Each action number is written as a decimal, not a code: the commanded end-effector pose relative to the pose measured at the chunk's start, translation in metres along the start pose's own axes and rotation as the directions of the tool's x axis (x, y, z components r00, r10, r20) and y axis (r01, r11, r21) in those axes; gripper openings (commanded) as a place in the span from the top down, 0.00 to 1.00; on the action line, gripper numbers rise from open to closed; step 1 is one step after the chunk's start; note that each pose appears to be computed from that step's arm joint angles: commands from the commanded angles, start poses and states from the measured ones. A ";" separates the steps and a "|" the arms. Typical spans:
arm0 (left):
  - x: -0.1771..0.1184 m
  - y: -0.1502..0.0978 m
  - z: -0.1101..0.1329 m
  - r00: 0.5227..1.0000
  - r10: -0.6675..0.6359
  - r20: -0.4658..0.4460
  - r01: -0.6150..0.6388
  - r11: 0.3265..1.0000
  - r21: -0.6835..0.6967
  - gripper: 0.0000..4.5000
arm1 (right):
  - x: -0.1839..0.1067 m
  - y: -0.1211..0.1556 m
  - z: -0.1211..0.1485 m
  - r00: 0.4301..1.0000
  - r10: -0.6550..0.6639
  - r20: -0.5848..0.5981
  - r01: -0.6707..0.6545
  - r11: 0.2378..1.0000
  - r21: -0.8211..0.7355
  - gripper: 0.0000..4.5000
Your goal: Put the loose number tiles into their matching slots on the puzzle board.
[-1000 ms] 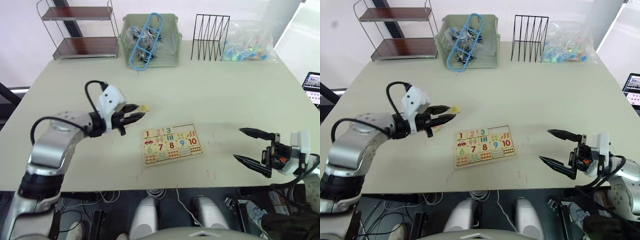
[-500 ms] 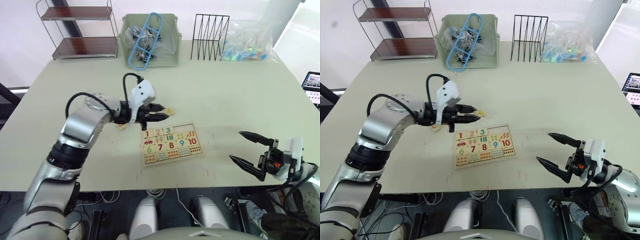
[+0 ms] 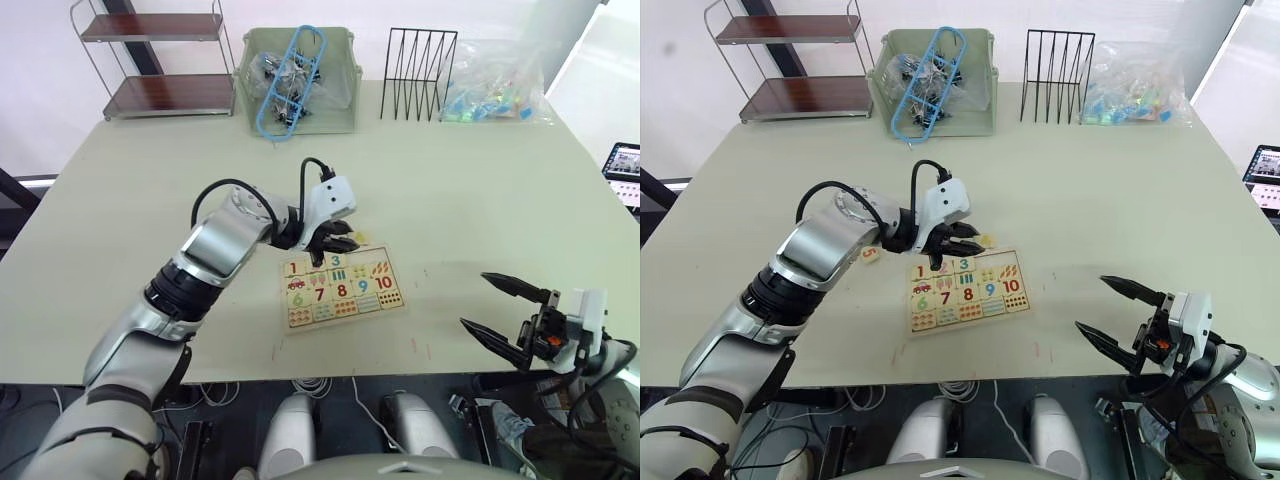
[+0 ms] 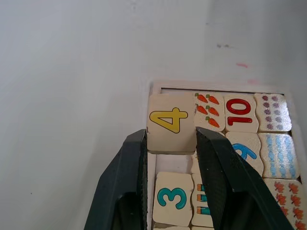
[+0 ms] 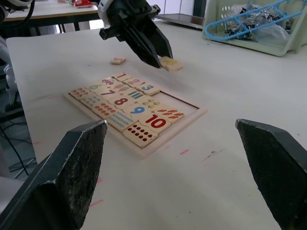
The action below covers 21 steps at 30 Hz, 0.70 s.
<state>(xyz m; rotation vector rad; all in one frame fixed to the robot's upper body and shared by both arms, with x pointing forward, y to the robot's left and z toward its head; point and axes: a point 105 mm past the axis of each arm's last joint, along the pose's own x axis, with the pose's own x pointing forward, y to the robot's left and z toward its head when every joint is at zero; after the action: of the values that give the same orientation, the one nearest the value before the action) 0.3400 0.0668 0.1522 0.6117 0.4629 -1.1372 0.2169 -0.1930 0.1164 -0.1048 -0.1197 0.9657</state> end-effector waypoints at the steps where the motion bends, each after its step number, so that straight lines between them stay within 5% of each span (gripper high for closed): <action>1: 0.004 0.002 0.009 1.000 0.012 -0.017 -0.011 1.000 0.025 0.76 | -0.005 -0.008 0.001 0.998 -0.056 -0.001 0.056 0.998 -0.030 0.00; 21: 0.021 -0.001 -0.003 0.996 -0.012 -0.094 0.015 1.000 0.022 0.76 | -0.003 -0.005 -0.006 0.997 -0.080 -0.015 0.079 0.996 -0.037 0.00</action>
<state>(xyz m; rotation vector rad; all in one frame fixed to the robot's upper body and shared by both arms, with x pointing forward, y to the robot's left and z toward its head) 0.3437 0.0588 0.1241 0.6523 0.5837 -1.1247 0.2214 -0.1992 0.1053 -0.1268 -0.0926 0.8852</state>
